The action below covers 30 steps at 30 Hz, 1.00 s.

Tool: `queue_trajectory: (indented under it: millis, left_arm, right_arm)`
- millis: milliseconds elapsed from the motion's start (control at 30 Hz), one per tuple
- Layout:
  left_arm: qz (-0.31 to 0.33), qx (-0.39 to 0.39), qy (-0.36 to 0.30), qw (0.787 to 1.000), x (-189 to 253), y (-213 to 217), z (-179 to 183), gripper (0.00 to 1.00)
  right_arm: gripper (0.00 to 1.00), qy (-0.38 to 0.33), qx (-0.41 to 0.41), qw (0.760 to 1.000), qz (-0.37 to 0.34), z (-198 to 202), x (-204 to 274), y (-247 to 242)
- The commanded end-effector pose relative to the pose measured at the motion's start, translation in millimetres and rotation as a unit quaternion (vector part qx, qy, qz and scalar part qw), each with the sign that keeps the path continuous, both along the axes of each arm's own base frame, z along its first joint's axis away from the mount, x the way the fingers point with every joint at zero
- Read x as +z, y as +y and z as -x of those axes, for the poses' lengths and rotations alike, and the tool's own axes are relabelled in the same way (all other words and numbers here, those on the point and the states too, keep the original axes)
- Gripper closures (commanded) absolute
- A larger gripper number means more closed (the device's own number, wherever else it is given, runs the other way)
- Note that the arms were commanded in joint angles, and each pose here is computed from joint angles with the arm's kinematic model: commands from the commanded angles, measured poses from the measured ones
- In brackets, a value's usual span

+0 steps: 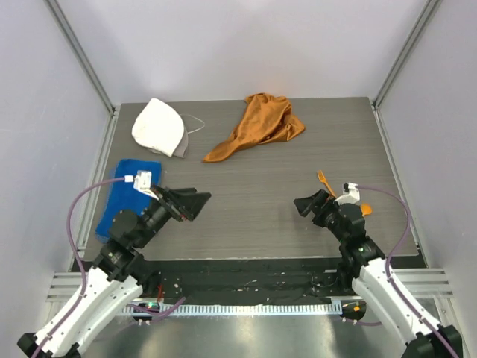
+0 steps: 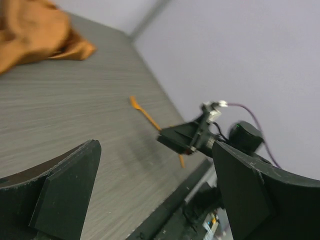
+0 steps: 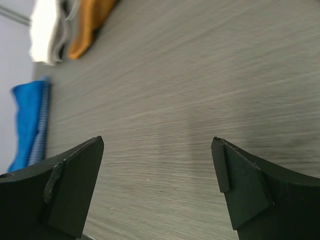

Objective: Fold the napkin into a case and place the utensils inside
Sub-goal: Move the crumpled napkin to the center of the board.

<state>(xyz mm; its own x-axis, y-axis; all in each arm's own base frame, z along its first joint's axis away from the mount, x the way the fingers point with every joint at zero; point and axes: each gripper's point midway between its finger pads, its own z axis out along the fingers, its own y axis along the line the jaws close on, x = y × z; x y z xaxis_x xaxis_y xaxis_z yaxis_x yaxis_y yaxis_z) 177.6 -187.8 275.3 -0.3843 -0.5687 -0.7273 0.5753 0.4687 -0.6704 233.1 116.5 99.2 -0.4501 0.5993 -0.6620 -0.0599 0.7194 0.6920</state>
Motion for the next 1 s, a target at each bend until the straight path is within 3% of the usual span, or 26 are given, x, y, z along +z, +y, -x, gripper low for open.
queue_trajectory:
  millis: [0, 67, 167, 233, 300, 367, 433, 467, 500, 600, 633, 700, 767, 833, 867, 967]
  left_arm:
    - [-0.06, 0.171, 0.144, 0.973, -28.7, 41.9, -42.1, 0.0]
    - [-0.063, 0.208, 0.195, 0.956, -44.4, 47.9, -51.9, 0.0]
    - [-0.063, 0.186, 0.137, 0.971, -31.9, 31.2, -68.2, 0.0]
    - [-0.053, 0.218, 0.135, 0.965, -34.7, 35.6, -82.2, 0.0]
    - [-0.074, 0.277, 0.162, 0.944, -51.9, 46.3, -104.1, 0.0]
    - [-0.093, 0.291, 0.166, 0.938, -42.0, 42.9, -123.6, 0.0]
    - [-0.151, 0.299, 0.209, 0.919, -72.3, 34.4, -149.4, 0.0]
    - [-0.143, 0.306, 0.207, 0.918, -53.2, 30.6, -165.7, 0.0]
    - [-0.181, 0.309, 0.248, 0.9, -87.4, 30.2, -183.5, 0.0]
    - [-0.185, 0.304, 0.262, 0.897, -88.2, 22.1, -226.5, 0.0]
    - [-0.199, 0.301, 0.288, 0.887, -115.9, 24.9, -243.9, 0.0]
    - [-0.189, 0.307, 0.296, 0.885, -115.1, 25.0, -271.1, 0.0]
    - [-0.222, 0.297, 0.337, 0.865, -156.9, 27.3, -286.8, 0.0]
    - [-0.234, 0.289, 0.324, 0.87, -153.3, 19.3, -313.8, 0.0]
    - [-0.247, 0.265, 0.333, 0.87, -175.1, 9.3, -323.3, 0.0]
    - [-0.245, 0.205, 0.303, 0.898, -179.6, -21.5, -351.5, 0.0]
  right_arm:
    - [0.0, -0.003, -0.076, 0.996, 0.05, -30.3, 38.4, -24.6]
    - [0.0, 0.019, -0.072, 0.995, 0.063, -36.5, 34.1, -22.5]
    - [0.0, 0.011, -0.023, 0.995, 0.092, -43.8, 48.4, -9.4]
    - [0.0, 0.006, -0.015, 0.996, 0.091, -47.9, 59.2, -5.7]
    - [0.0, 0.006, -0.016, 0.995, 0.095, -51.1, 65.0, -6.3]
    - [0.0, 0.01, -0.011, 0.994, 0.106, -52.0, 65.0, -6.4]
    - [0.0, 0.006, -0.008, 0.993, 0.114, -54.7, 72.9, -6.1]
    - [0.0, 0.015, -0.009, 0.992, 0.121, -52.9, 71.0, -8.0]
    - [0.0, 0.016, -0.014, 0.992, 0.127, -55.2, 75.2, -10.1]
    - [0.0, 0.032, -0.039, 0.987, 0.156, -55.2, 75.6, -23.6]
    - [0.0, 0.034, -0.045, 0.986, 0.16, -54.9, 76.7, -26.5]
    - [0.0, 0.037, -0.053, 0.984, 0.168, -53.7, 79.5, -30.9]
    - [0.0, 0.029, -0.054, 0.984, 0.168, -52.0, 85.5, -31.8]
    - [0.0, 0.019, -0.057, 0.984, 0.167, -50.8, 91.7, -33.5]
    - [0.0, 0.017, -0.056, 0.984, 0.169, -50.5, 92.5, -33.8]
    - [0.0, 0.014, -0.059, 0.983, 0.175, -50.0, 94.9, -36.3]
